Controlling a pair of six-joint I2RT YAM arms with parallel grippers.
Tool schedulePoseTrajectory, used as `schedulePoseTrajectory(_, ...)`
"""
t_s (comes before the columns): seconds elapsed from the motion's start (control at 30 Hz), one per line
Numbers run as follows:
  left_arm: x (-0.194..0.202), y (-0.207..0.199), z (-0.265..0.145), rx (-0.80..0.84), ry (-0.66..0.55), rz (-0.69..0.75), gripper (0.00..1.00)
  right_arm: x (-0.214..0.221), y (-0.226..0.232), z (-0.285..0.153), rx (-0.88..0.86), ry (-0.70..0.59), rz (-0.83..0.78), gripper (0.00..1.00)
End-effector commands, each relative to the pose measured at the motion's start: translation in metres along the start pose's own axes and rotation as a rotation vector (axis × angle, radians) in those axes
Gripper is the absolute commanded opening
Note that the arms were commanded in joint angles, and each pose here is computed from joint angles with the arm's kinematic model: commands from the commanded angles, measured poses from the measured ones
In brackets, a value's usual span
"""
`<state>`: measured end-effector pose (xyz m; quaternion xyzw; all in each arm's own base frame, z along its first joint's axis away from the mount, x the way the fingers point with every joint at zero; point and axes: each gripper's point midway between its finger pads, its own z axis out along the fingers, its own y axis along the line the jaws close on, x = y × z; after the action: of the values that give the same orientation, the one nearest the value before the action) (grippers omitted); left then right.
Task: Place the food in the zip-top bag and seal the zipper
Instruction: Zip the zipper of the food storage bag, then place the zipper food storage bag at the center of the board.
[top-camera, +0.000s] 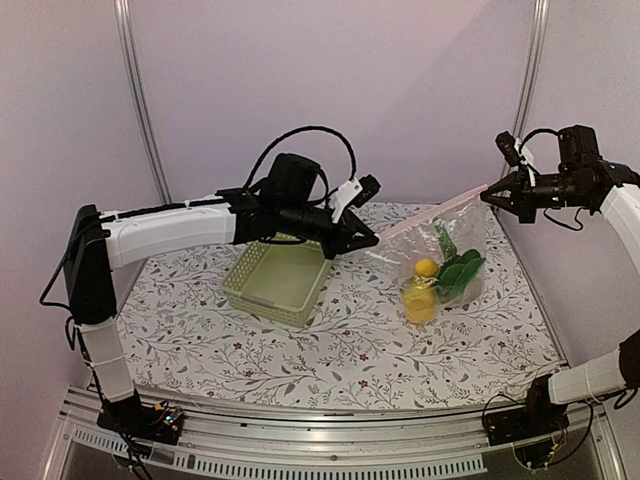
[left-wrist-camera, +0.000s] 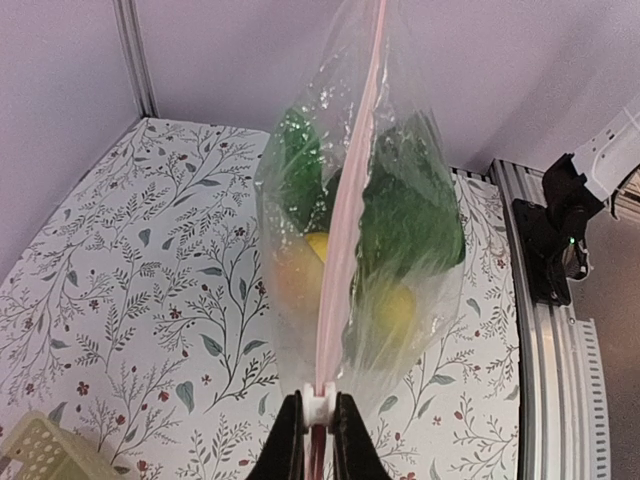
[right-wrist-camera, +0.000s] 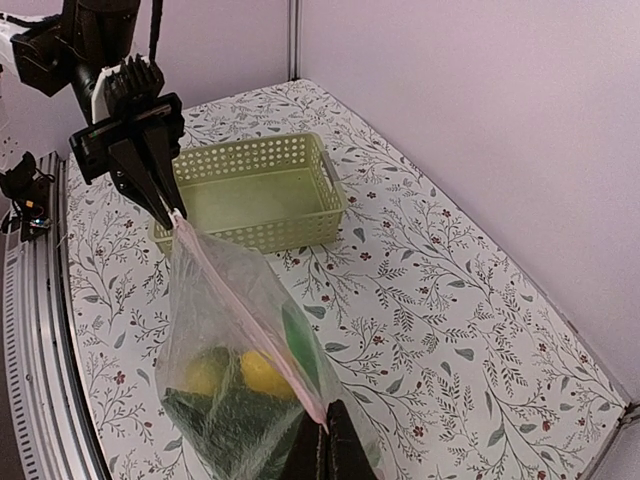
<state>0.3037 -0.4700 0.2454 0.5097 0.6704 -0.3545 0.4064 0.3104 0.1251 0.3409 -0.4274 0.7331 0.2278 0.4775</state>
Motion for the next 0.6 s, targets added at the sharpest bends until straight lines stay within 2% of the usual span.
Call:
schedulePoseTrajectory(0.0,0.024,0.017,-0.012,-0.035,0.068,-0.061,0.04,-0.013,-0.017,-0.009,0.066,-0.04,-0.032,0.0)
schedulePoseTrajectory(0.17,0.026,0.021,-0.014,-0.035,0.063,-0.07,0.03,-0.012,-0.017,-0.007,0.054,-0.043,-0.022,0.0)
schedulePoseTrajectory(0.33,0.011,0.033,-0.009,-0.05,0.012,-0.054,0.0,-0.012,-0.023,0.0,0.038,-0.055,-0.006,0.0)
schedulePoseTrajectory(0.57,-0.047,0.098,0.006,-0.132,-0.091,0.05,0.0,-0.026,-0.074,0.02,0.077,-0.073,-0.032,0.0)
